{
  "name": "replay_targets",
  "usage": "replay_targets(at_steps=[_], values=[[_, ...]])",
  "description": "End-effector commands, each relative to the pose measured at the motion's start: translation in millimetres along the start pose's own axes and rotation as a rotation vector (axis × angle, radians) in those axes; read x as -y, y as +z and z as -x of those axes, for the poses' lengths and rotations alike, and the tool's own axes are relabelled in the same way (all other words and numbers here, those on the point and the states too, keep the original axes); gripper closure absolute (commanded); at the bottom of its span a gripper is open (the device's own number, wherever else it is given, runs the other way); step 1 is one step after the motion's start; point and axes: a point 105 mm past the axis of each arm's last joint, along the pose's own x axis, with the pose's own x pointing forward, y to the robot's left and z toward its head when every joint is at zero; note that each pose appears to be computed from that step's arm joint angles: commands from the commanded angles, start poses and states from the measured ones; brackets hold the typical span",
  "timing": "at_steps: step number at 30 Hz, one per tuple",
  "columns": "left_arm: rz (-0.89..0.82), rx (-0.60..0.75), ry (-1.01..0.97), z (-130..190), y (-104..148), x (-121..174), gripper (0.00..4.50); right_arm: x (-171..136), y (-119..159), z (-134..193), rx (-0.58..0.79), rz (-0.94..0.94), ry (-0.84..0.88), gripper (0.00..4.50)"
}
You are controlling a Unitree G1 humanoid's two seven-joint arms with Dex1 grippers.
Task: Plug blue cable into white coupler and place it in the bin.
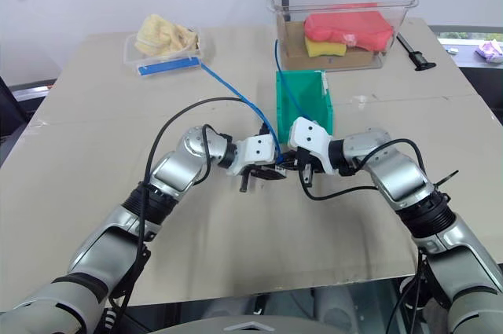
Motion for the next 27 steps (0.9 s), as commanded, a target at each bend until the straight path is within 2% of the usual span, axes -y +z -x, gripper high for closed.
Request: replay_targets(at_steps=[1, 9, 18, 21, 23, 24, 27], values=[[-0.029, 0.001, -0.007, -1.4, 3.9, 2.6, 4.15, -4.3, -22.5, 0.2, -0.101, -0.015, 0.053, 4.50], [-0.029, 0.008, -0.002, -2.3, 4.3, 5.0, 4.15, -7.3, -32.0, -10.8, -0.140, 0.007, 0.108, 4.50], [-0.029, 0.013, 0.000, -4.1, 4.7, 7.9, 4.15, -12.7, -57.3, -17.7, -0.222, -0.058, 0.168, 4.50], [-0.023, 0.019, 0.002, -5.4, 4.5, 9.3, 4.15, -5.1, -54.3, -20.9, -0.189, -0.050, 0.130, 4.50], [-0.016, 0.023, 0.007, -5.4, 4.2, 9.8, 4.15, 2.3, -41.3, -18.0, -0.109, -0.040, 0.092, 3.81], [-0.013, 0.025, 0.011, -5.4, 3.9, 10.0, 4.15, 4.1, -35.1, -15.6, -0.071, -0.045, 0.077, 3.64], [0.010, 0.035, 0.038, -2.8, 2.5, 9.1, 4.15, 9.4, -9.3, 3.3, 0.086, -0.039, -0.016, 2.19]])
